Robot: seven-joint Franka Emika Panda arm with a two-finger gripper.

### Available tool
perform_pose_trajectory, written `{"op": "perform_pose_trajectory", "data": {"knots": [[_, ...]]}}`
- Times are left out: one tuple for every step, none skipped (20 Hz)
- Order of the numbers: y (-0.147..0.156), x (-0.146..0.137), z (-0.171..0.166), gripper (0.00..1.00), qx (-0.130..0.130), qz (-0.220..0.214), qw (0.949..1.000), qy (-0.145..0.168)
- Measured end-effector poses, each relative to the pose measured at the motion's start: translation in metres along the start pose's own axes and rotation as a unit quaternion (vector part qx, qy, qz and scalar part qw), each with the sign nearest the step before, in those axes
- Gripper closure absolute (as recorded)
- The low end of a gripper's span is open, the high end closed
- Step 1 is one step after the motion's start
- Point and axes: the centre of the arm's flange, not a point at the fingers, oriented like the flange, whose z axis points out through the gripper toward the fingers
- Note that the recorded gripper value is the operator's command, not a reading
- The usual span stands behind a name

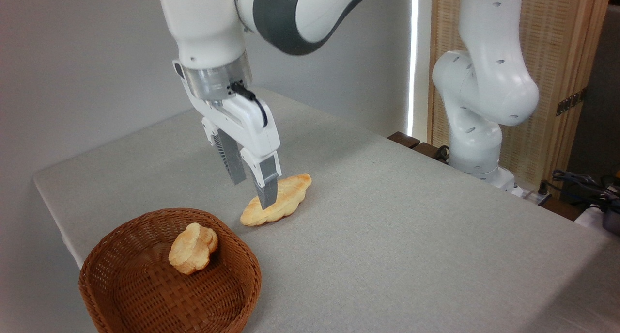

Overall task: Put bread into the basket
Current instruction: 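Lower the gripper onto the middle of the croissant-shaped bread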

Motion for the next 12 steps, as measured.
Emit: {"op": "perform_pose_trajectory", "data": {"knots": [[0.005,0.002,0.009,0.00,-0.005,0.005,1.0000,-0.007],[0.010,0.004,0.016,0.00,-0.012,0.008,0.9998,-0.011],[0.015,0.006,0.022,0.00,-0.019,0.010,0.9997,-0.012],[0.020,0.009,0.027,0.00,-0.027,0.013,0.9995,-0.014],[0.025,0.011,0.033,0.00,-0.033,0.016,0.9992,-0.017],[0.027,0.011,0.039,0.00,-0.037,0.017,0.9989,-0.021],[0.030,0.011,0.045,0.00,-0.042,0.017,0.9987,-0.025],[0.033,0.012,0.050,0.00,-0.045,0.011,0.9985,-0.030],[0.037,0.015,0.055,0.00,-0.047,0.005,0.9982,-0.035],[0.043,0.019,0.063,0.00,-0.050,0.001,0.9979,-0.042],[0.048,0.023,0.070,0.00,-0.053,-0.001,0.9974,-0.049],[0.051,0.027,0.077,0.00,-0.056,0.000,0.9969,-0.056]]}}
